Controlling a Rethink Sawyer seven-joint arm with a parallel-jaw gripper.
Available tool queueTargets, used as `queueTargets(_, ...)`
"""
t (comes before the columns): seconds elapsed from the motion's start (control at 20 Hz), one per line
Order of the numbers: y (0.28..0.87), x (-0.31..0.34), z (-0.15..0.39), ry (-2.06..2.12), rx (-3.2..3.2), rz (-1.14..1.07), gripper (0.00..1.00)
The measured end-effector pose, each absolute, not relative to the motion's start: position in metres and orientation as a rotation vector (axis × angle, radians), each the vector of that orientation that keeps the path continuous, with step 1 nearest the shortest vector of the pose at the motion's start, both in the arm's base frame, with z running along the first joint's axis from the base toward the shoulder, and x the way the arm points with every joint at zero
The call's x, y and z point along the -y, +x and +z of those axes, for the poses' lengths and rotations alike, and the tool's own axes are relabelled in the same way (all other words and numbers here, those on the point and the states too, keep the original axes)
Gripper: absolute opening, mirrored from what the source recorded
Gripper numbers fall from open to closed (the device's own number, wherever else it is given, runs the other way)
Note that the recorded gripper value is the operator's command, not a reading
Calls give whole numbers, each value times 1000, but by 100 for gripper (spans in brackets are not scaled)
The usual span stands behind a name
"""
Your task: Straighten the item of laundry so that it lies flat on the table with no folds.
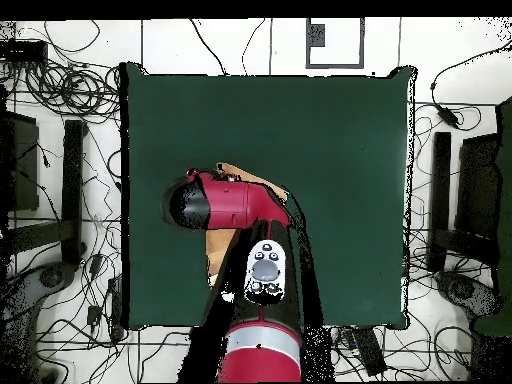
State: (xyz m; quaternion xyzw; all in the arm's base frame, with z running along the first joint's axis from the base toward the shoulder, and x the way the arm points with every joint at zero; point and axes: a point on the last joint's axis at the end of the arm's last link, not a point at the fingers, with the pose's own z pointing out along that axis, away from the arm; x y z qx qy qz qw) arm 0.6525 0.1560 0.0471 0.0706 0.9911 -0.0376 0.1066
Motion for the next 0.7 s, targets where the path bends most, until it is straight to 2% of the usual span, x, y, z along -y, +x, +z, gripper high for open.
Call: queueTargets(0.7, 654, -154, 48, 227, -2916, -110, 0)
